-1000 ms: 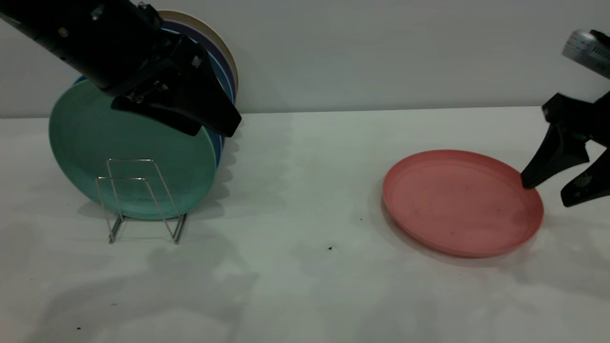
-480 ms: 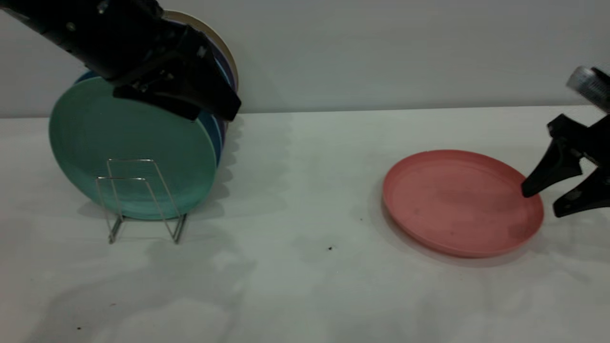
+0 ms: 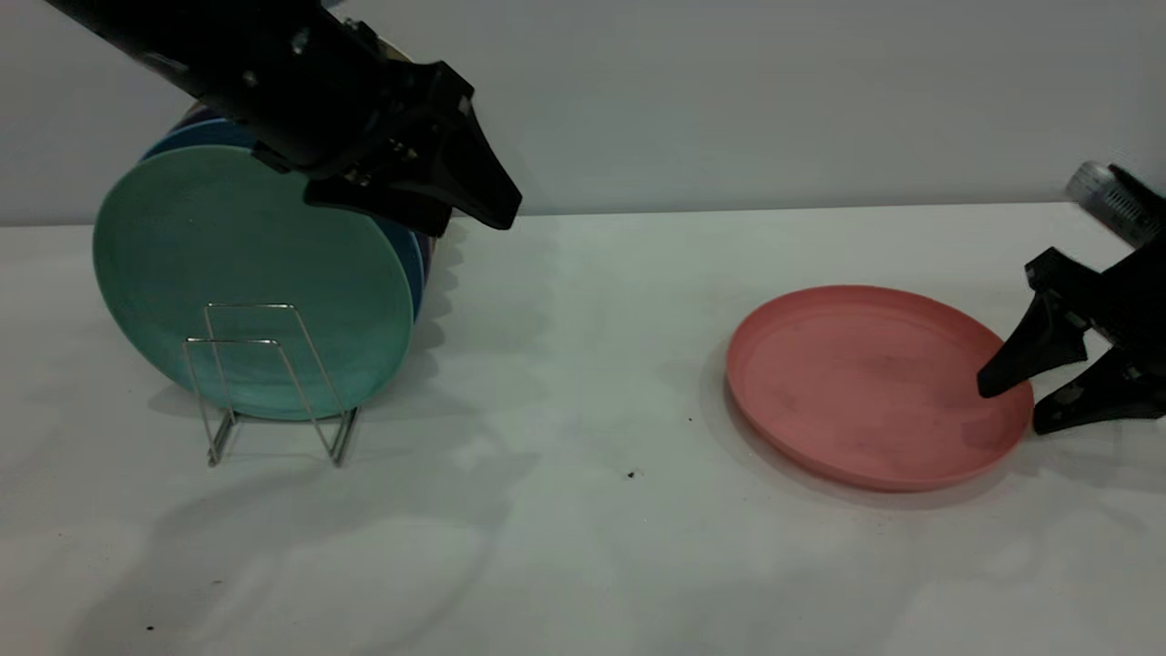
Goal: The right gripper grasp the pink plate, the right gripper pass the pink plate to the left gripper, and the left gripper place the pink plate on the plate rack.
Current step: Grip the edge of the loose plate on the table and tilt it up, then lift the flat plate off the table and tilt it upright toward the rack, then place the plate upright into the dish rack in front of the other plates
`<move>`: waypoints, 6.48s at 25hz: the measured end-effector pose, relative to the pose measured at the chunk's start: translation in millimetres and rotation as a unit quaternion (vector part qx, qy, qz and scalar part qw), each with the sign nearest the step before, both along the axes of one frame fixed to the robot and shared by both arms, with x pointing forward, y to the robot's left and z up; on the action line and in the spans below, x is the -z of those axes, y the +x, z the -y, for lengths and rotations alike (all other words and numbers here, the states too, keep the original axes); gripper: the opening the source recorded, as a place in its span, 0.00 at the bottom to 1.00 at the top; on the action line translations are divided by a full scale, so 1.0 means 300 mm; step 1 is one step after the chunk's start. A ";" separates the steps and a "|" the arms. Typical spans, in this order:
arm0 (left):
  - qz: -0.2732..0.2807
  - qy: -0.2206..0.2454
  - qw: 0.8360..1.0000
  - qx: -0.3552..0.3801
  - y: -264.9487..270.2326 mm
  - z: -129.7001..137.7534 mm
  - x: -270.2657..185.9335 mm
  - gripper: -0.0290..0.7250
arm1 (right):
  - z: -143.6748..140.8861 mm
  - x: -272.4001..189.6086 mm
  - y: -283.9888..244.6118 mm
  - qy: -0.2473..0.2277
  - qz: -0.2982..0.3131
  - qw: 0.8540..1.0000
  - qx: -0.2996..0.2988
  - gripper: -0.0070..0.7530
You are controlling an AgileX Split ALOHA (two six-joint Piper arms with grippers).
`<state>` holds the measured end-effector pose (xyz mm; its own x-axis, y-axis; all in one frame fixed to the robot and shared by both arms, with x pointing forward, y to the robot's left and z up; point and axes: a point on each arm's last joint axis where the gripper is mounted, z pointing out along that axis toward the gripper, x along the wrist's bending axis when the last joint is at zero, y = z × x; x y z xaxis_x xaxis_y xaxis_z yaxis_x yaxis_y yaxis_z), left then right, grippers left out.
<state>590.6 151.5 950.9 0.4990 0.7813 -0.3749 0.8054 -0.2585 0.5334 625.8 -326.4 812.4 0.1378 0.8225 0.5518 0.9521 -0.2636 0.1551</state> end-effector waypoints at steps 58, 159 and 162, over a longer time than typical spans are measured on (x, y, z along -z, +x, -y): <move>-0.031 -0.069 0.997 0.010 0.009 0.128 0.018 0.66 | -0.267 -0.135 0.000 0.191 0.155 0.949 -0.197 0.03; 0.374 0.369 0.771 0.360 -0.043 -0.447 -0.301 0.15 | -0.014 -0.584 -0.015 0.176 0.306 0.930 -0.104 0.71; 0.370 0.365 0.774 0.362 -0.044 -0.446 -0.291 0.15 | -0.014 -0.584 -0.015 0.175 0.307 0.929 -0.105 0.71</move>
<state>577.5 285.3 1038.1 0.7723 0.0659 0.6319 -0.1467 -0.9492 0.2783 621.2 -322.3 987.6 -0.4354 0.5510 0.7119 0.7483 -0.2182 0.6265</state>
